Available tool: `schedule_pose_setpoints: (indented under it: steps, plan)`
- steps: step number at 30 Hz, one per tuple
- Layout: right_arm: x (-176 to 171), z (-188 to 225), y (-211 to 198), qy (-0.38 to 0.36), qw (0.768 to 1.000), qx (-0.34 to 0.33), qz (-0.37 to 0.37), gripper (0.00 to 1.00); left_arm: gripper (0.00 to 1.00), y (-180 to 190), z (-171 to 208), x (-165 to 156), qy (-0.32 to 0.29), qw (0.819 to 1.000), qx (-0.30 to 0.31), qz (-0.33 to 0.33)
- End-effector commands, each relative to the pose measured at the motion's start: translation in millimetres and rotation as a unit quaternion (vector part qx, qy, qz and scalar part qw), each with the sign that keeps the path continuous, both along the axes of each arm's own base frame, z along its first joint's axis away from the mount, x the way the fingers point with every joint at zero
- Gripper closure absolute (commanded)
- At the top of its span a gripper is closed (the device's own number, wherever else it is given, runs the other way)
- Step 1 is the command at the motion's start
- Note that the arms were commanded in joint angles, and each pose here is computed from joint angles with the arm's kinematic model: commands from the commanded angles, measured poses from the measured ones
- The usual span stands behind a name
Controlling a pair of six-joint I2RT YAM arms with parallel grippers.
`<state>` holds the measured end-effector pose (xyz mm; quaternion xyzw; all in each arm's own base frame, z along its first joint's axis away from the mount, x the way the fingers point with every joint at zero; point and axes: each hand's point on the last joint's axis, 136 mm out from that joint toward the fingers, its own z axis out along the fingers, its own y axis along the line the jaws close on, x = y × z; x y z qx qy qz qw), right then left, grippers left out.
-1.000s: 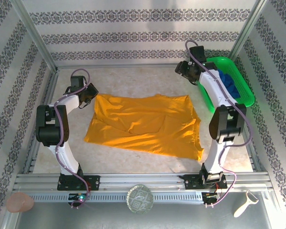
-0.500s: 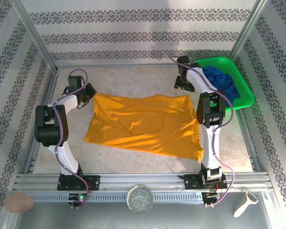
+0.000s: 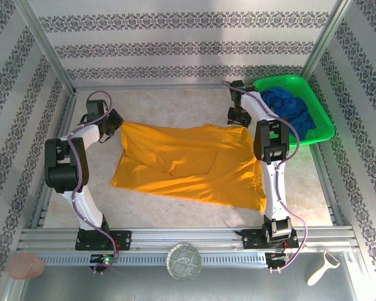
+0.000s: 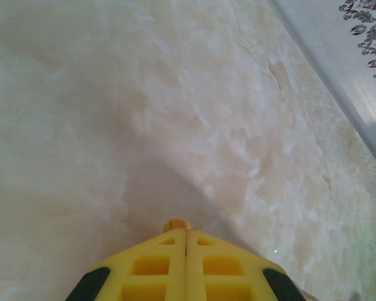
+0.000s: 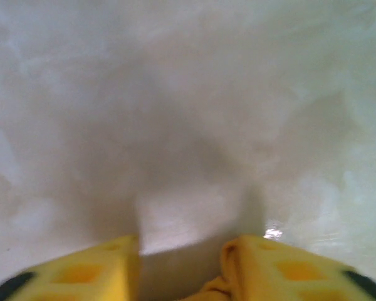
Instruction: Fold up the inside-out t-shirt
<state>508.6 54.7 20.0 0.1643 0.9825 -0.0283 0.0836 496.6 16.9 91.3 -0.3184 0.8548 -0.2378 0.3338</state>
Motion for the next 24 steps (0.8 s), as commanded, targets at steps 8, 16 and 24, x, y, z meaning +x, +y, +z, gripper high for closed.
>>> schedule_pose_setpoints:
  steps: [8, 16, 24]
  plan:
    - [-3, 33, -5, -0.041, 0.997, 0.063, -0.024, 1.00, 1.00, 3, 14, 8, -0.017, 1.000, -0.015, 0.000]
    - [-5, 96, -17, -0.143, 0.982, 0.113, -0.059, 1.00, 1.00, -2, 33, 15, -0.042, 0.999, -0.029, -0.010]
    - [-29, 123, -10, -0.182, 0.969, 0.152, -0.074, 1.00, 1.00, -4, 41, 8, -0.044, 0.998, -0.032, -0.010]
